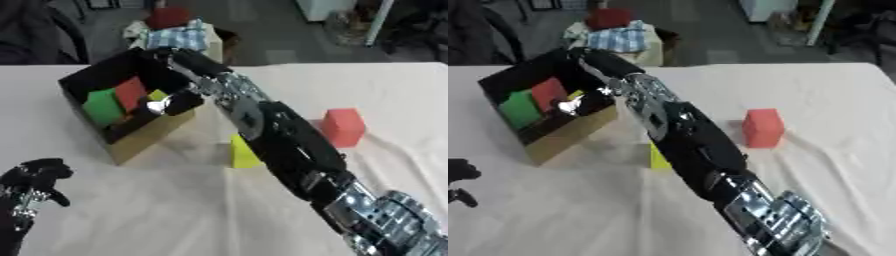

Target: Pick up objects on the table and place them in the box.

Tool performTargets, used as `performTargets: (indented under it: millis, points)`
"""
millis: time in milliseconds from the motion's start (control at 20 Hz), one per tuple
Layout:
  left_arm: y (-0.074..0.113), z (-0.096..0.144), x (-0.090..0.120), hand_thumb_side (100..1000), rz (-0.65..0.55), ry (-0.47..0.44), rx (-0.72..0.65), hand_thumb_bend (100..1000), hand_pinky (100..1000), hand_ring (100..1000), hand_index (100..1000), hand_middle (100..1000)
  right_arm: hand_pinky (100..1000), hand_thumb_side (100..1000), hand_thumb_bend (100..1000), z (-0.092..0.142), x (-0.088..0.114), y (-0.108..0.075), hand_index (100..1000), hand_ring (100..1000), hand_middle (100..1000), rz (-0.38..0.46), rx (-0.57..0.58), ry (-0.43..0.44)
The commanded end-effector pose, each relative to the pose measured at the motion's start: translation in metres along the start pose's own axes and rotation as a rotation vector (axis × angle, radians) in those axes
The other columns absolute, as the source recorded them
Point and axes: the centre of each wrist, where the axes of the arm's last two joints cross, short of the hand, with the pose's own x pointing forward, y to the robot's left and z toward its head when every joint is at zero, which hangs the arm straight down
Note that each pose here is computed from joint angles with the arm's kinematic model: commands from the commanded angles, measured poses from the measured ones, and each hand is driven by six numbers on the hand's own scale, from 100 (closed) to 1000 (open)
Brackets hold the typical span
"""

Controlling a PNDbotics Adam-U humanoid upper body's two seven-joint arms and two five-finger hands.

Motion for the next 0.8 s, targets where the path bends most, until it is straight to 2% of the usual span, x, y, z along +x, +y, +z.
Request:
performTargets:
  millis: [50, 250, 300, 350, 450, 650, 800]
  points:
    - [0.002, -0.003, 0.008, 615, -0.009, -0.029, -0.005, 427, 433, 704, 709, 612, 805, 536, 418, -0.003, 0.003, -0.015, 980, 856, 898, 0.049, -0.038, 0.033]
    - [0.003, -0.002, 0.007, 615, -0.009, -0.027, 0.001, 427, 433, 704, 709, 612, 801, 526, 386, 0.000, 0.003, -0.022, 972, 848, 872, 0.067, -0.098, 0.035]
    - [0.003, -0.002, 0.007, 615, -0.010, -0.026, 0.003, 424, 433, 704, 709, 612, 802, 586, 377, 0.001, 0.003, -0.026, 970, 845, 859, 0.069, -0.104, 0.018]
    - [0.004, -0.002, 0.007, 615, -0.011, -0.024, 0.007, 428, 432, 704, 709, 612, 797, 518, 352, 0.003, 0.003, -0.031, 967, 833, 836, 0.076, -0.105, -0.004]
    - [0.006, -0.001, 0.006, 615, -0.015, -0.021, 0.018, 428, 432, 704, 709, 612, 796, 515, 346, 0.009, 0.002, -0.040, 963, 828, 828, 0.097, -0.094, -0.053]
    - [0.010, 0.002, 0.005, 614, -0.023, -0.014, 0.044, 428, 433, 705, 708, 612, 798, 508, 315, 0.033, -0.007, -0.051, 962, 829, 826, 0.147, -0.052, -0.134]
    - [0.013, 0.003, 0.005, 614, -0.030, -0.012, 0.059, 428, 433, 705, 708, 612, 799, 510, 298, 0.057, -0.017, -0.051, 963, 828, 825, 0.174, -0.003, -0.174]
